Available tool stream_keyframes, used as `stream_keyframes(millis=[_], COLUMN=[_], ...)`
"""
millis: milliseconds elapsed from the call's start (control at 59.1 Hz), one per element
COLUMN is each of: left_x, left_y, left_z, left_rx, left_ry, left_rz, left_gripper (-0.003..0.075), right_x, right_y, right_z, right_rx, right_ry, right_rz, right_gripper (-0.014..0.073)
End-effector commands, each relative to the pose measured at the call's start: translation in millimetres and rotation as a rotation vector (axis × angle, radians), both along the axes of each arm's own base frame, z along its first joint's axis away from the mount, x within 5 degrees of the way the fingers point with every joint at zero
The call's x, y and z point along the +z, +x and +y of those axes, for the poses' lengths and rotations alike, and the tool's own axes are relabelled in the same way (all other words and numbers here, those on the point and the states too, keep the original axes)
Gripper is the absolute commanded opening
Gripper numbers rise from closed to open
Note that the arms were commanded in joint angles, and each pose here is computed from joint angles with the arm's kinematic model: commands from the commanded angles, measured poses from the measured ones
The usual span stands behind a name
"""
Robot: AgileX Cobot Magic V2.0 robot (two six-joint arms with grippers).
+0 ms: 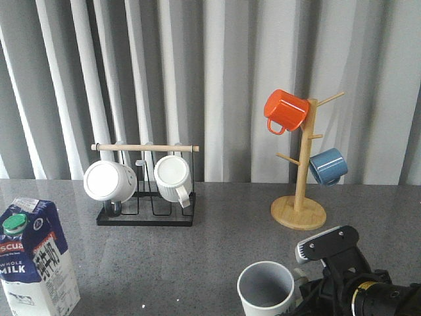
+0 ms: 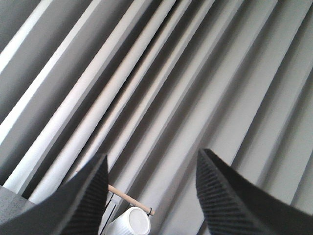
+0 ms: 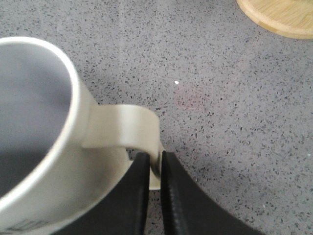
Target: Place milk next to cup
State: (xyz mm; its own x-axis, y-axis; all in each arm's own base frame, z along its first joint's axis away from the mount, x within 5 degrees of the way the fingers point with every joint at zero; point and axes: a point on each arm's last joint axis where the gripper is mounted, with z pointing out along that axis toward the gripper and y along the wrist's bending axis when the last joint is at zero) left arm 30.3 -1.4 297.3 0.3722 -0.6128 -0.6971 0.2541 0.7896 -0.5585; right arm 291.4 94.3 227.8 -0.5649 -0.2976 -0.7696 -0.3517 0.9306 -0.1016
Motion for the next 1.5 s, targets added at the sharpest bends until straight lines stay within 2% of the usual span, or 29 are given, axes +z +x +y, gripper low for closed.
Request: stream_keyframes(millis=[0, 304, 490, 676, 795, 862, 964, 1082, 1268, 1352, 1488], left_x=[15, 15, 15, 15, 15, 15, 15, 15, 22, 40, 79], left_y=[-9, -9, -9, -9, -9, -9, -9, -9, -12, -16, -12], left_z=[-2, -2, -2, -2, -2, -2, -2, -2, -3, -3, 2], left_rx=[-0.022, -0.022, -0.022, -0.022, -0.022, -0.022, -0.022, -0.022, -0.016, 0.012, 0.056], left_ry=[0.007, 0.007, 0.007, 0.007, 0.007, 0.007, 0.008, 0.008, 0.026, 0.103, 0.188], left_rz=[-0.094, -0.094, -0.094, -0.094, -0.095, -0.095, -0.096, -0.096, -0.109, -0.096, -0.002], left_gripper=[0.0399, 0.0399, 0.0399, 0.0399, 0.0399, 0.0399, 0.0398, 0.0398, 0.0397, 0.0397, 0.0399], right_x=[21, 20, 45, 87, 114, 123, 123, 105, 68, 55, 48], right_y=[3, -3, -21, -62, -100, -127, -168, -207, -230, -231, -230], right_z=[2, -2, -12, -31, -45, -53, -61, -68, -75, -76, -75], right_rx=[0.013, -0.028, -0.056, -0.104, -0.124, -0.101, -0.028, 0.047, 0.046, 0.036, 0.020], right_ry=[0.031, 0.012, -0.001, -0.016, 0.006, -0.005, 0.004, 0.032, 0.047, 0.055, 0.075], right_rz=[-0.084, -0.019, -0.041, -0.091, -0.133, -0.140, -0.156, -0.224, -0.252, -0.225, -0.206], right_gripper=[0.0130, 0.0333, 0.0408, 0.0412, 0.0392, 0.0345, 0.0204, -0.0015, -0.0010, -0.0010, -0.0010])
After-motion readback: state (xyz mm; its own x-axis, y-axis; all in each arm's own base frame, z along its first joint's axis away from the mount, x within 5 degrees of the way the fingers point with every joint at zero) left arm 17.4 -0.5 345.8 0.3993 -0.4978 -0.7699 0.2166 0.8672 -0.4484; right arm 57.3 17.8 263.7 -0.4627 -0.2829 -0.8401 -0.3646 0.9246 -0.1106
